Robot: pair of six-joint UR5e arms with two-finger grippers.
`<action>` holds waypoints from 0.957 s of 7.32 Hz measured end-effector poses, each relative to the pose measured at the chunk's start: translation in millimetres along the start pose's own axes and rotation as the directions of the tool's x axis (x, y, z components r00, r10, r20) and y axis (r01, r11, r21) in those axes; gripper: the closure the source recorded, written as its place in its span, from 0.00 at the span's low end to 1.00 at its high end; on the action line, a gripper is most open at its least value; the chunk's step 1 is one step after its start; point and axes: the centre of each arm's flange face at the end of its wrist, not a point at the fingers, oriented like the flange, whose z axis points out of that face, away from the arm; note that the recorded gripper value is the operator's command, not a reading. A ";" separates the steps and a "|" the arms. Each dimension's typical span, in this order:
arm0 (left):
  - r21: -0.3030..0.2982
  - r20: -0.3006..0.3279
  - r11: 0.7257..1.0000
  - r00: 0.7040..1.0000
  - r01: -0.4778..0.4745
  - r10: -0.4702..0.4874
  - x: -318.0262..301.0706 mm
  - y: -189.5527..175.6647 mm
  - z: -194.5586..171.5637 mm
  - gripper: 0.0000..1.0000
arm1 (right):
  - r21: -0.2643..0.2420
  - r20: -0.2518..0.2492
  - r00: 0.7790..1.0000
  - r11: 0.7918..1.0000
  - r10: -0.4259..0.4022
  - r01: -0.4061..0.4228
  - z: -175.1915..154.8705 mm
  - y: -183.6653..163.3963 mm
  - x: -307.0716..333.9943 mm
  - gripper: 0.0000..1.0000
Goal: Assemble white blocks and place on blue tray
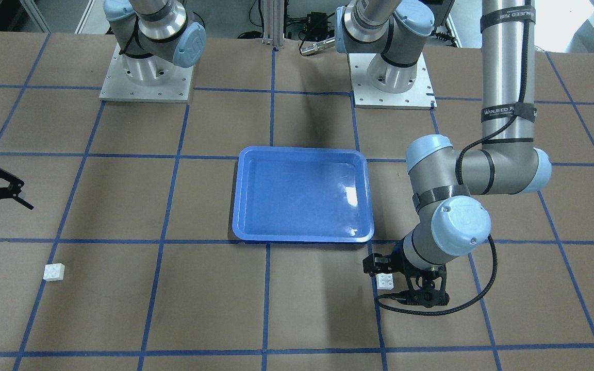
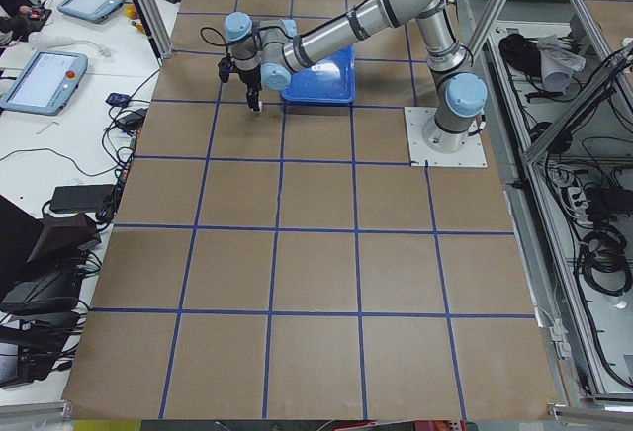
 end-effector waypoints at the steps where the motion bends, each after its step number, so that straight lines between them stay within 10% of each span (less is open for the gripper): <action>1: -0.003 0.000 1.000 1.000 0.000 0.000 -0.1 -1.5 7.4 0.09 | -0.001 0.018 0.999 0.999 -0.049 0.049 12.0 5.3 4.3 0.00; 2: -0.001 0.000 1.000 1.000 0.000 0.000 -0.1 -3.2 12.2 0.10 | 0.001 0.037 0.993 0.994 -0.108 0.108 22.9 11.0 9.1 0.00; 5: 0.001 -0.001 1.000 1.000 0.002 -0.002 -0.3 -5.4 16.9 0.85 | 0.026 0.056 0.942 0.943 -0.332 0.331 38.2 31.5 19.9 0.04; 7: 0.003 -0.001 1.000 1.000 -0.001 0.001 -0.3 -6.2 16.1 0.97 | 0.054 0.067 0.914 0.916 -0.401 0.398 52.1 47.0 29.3 0.00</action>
